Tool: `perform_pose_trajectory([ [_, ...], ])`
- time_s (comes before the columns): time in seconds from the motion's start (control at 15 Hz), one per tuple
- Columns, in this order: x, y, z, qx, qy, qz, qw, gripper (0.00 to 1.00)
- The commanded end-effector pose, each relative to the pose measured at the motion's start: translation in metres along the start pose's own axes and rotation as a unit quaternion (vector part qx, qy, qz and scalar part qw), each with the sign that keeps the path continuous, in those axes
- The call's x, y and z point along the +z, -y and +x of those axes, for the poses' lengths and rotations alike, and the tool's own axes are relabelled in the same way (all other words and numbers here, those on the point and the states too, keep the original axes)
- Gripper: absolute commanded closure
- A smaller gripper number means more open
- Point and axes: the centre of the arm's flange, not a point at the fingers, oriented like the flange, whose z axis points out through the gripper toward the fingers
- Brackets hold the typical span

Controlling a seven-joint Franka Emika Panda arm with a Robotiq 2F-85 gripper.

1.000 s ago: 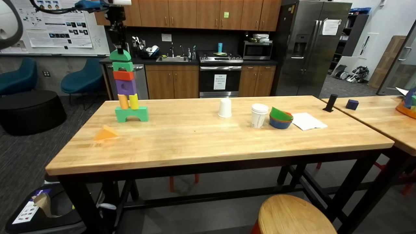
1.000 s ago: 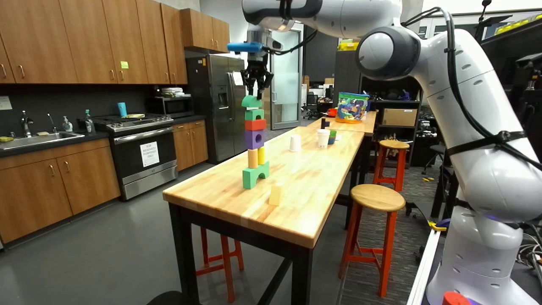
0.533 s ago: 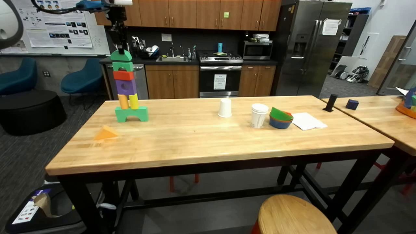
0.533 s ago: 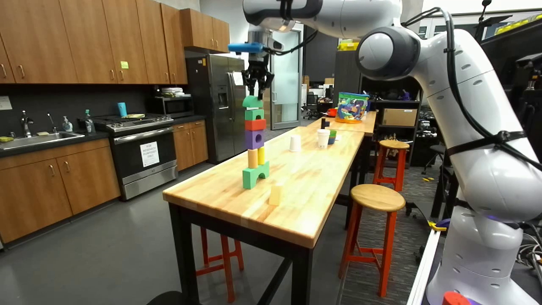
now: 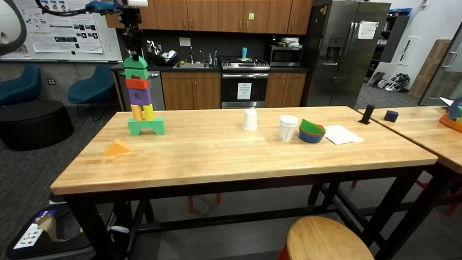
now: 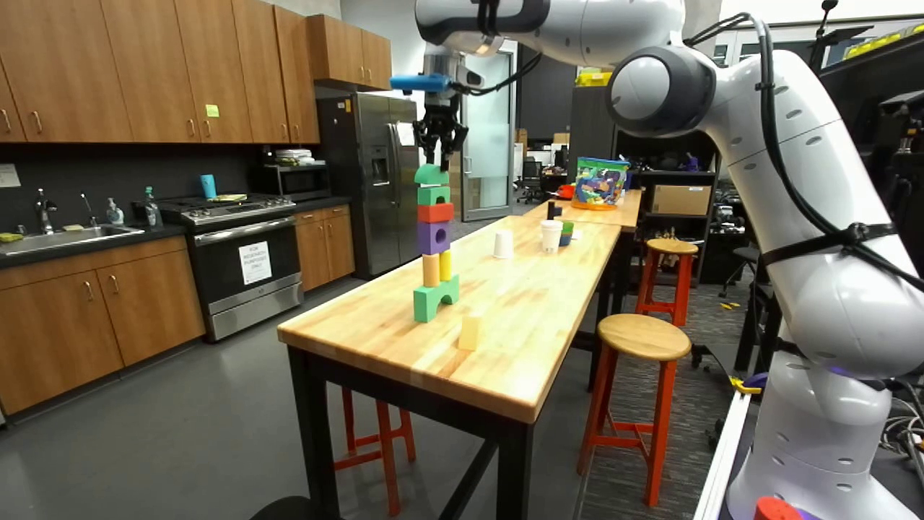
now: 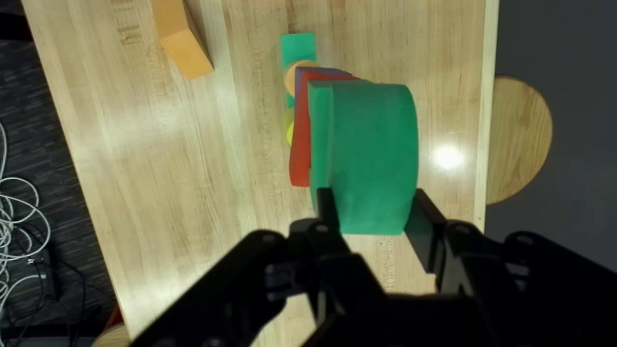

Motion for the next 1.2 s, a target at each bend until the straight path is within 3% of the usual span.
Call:
perform_pose_trajectory([
  [0.0, -0.0010, 0.0009, -0.0018, 0.005, 0.012, -0.001, 0.9999, 0.86],
  [1.13, -0.0004, -0.0009, 0.0014, 0.008, 0.008, -0.003, 0.9999, 0.86],
])
